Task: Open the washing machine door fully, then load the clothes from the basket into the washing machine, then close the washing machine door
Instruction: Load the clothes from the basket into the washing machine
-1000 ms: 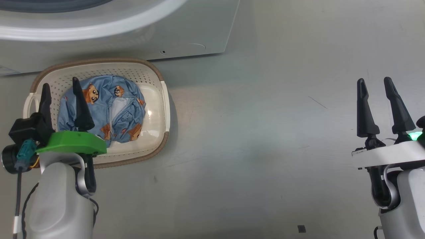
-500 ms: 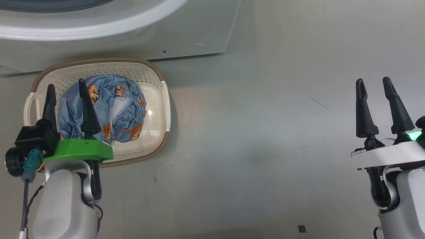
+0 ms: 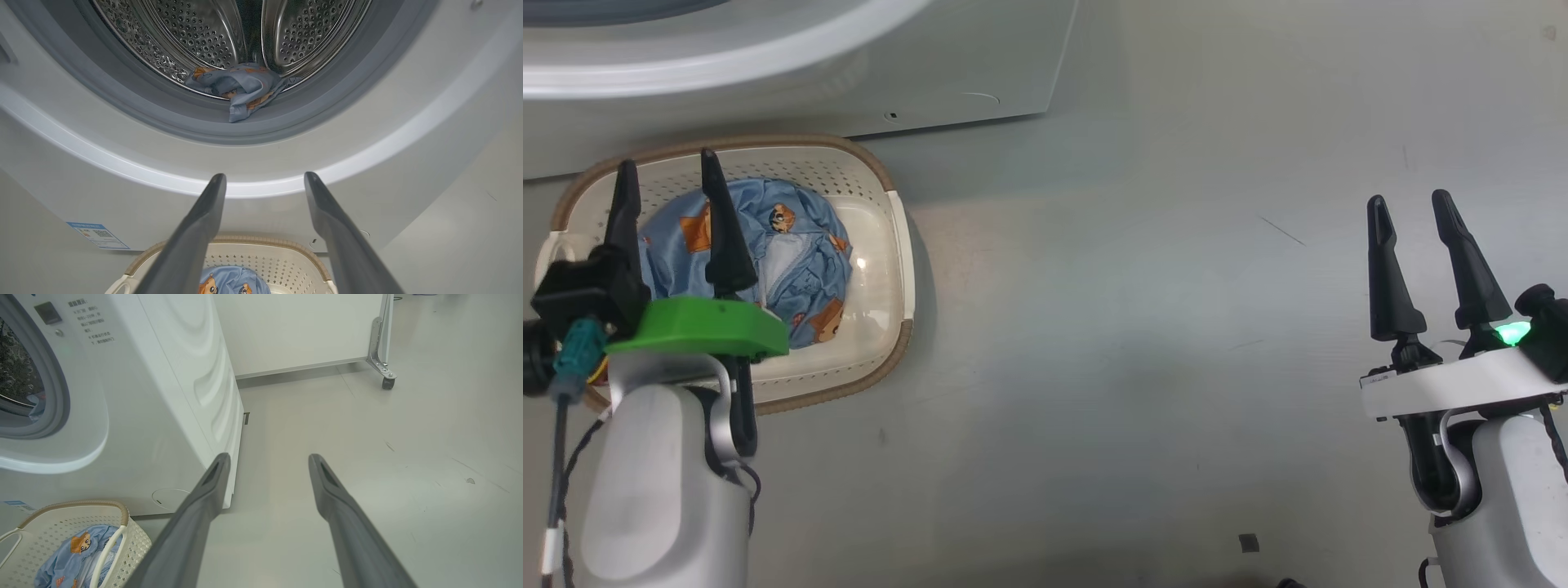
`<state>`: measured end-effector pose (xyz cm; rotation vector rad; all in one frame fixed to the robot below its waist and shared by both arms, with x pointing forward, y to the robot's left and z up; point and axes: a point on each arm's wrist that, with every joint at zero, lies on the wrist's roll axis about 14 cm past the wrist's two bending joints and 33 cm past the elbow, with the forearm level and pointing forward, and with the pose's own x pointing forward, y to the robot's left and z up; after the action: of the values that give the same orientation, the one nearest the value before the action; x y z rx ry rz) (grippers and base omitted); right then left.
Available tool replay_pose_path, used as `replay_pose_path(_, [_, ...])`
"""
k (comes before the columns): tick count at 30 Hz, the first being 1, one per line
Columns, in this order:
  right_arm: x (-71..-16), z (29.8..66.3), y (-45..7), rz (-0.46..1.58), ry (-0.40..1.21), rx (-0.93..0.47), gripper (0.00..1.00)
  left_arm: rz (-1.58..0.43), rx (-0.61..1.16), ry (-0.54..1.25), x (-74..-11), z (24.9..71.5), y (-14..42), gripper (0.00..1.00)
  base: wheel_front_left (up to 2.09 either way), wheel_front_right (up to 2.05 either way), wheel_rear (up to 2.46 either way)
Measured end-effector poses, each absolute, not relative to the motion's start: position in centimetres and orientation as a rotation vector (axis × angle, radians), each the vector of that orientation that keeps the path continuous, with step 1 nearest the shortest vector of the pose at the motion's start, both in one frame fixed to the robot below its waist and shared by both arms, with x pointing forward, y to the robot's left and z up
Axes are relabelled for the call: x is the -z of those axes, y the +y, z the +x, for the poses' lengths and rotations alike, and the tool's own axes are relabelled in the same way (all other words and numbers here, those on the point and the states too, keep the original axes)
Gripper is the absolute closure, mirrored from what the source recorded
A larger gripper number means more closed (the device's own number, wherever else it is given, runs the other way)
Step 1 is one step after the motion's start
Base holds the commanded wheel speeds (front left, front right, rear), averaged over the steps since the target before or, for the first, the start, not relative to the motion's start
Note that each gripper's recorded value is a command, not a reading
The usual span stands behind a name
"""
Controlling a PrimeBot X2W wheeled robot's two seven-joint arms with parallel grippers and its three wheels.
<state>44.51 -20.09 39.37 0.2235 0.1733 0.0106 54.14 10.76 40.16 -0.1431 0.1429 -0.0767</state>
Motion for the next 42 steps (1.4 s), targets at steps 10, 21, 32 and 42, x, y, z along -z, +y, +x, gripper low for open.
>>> replay_pose_path(10, [-39.4, 45.2, -20.5, 0.222, 0.162, 0.005, 0.00, -0.169, 0.067, 0.050, -45.0, 61.3, 11.4, 0.00, 0.00, 0.00, 0.00])
replay_pose_path(21, [-38.4, 45.2, -21.1, 0.252, 0.180, 0.055, 0.00, -0.325, 0.068, 0.281, -40.6, 64.6, 10.6, 0.00, 0.00, 0.00, 0.00])
replay_pose_path(32, [-37.3, 45.0, -22.6, 0.227, 0.209, 0.098, 0.00, -0.325, 0.040, 0.342, -38.7, 68.6, 11.9, 0.00, 0.00, 0.00, 0.00])
replay_pose_path(42, [-36.8, 44.9, -23.3, 0.213, 0.227, 0.115, 0.00, -0.334, 0.080, 0.424, -36.3, 70.0, 9.7, 0.00, 0.00, 0.00, 0.00])
